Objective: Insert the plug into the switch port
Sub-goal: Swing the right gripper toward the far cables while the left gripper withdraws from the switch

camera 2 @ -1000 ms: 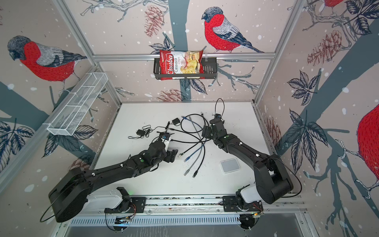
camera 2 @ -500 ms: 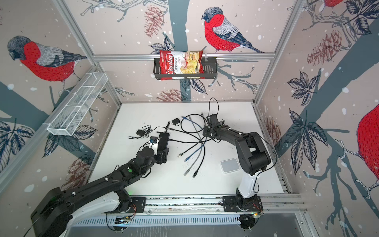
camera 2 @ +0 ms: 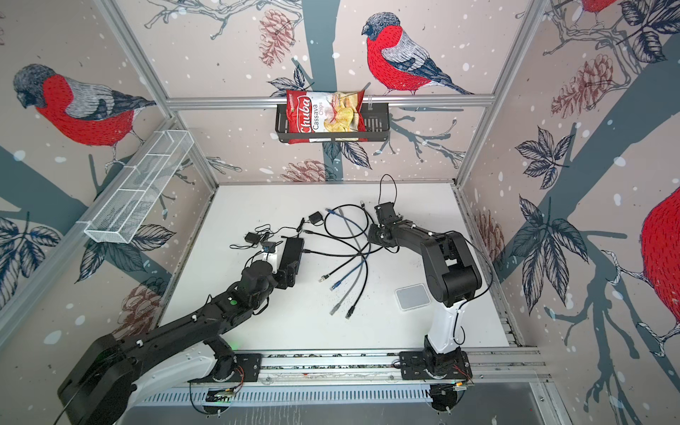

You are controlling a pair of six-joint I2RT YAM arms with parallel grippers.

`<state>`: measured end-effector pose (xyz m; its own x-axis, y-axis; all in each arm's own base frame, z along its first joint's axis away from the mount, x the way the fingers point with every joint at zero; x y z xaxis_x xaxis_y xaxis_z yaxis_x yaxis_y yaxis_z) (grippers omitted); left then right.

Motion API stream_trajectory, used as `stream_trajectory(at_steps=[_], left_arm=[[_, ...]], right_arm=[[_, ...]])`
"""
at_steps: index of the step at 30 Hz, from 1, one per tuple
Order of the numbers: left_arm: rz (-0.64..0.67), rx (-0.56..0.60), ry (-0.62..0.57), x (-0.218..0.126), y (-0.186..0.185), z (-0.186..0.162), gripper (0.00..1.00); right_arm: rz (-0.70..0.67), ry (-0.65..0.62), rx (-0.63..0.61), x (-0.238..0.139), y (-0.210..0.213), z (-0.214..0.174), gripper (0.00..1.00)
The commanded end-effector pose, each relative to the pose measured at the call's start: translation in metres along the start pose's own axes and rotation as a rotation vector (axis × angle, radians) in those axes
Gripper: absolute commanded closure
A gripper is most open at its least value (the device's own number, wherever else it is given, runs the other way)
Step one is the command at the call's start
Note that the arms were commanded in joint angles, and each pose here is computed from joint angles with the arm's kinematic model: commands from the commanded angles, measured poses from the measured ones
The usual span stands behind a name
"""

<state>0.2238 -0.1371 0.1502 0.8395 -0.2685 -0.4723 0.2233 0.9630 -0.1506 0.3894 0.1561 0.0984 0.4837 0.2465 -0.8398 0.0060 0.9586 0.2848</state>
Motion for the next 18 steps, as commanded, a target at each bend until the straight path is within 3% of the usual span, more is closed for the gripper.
stream_trajectory(at_steps=[1,7,12,16,18], left_arm=[[-0.021,-0.002,-0.027,0.001,-0.002,0.004,0.12],[-0.025,-0.019,-0.023,0.003,0.000,-0.001,0.12],[-0.019,-0.016,-0.013,0.003,0.001,-0.004,0.13],[-0.012,-0.016,-0.011,0.003,0.002,-0.005,0.13],[-0.009,-0.016,-0.010,0.004,0.003,-0.006,0.13]], right_arm=[[0.060,-0.017,0.020,0.004,0.005,0.010,0.62],[0.110,-0.009,0.039,0.020,0.010,0.020,0.65],[0.119,-0.012,0.056,0.030,0.011,0.027,0.80],[0.161,-0.036,0.078,0.028,0.013,0.033,0.98],[0.175,-0.064,0.097,0.025,0.012,0.038,0.99]])
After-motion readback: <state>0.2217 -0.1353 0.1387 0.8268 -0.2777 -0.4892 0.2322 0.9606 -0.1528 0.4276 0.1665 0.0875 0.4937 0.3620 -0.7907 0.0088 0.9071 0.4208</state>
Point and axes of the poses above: each gripper's point midway between its finger pads, its own x axis out along the fingers, its own y axis along the line the jaws close on, z = x × y, the point moved 7 cm from there along -x, back along the fingers, and after that the axes turned 2 degrees about -x, right-handed, at the moved point
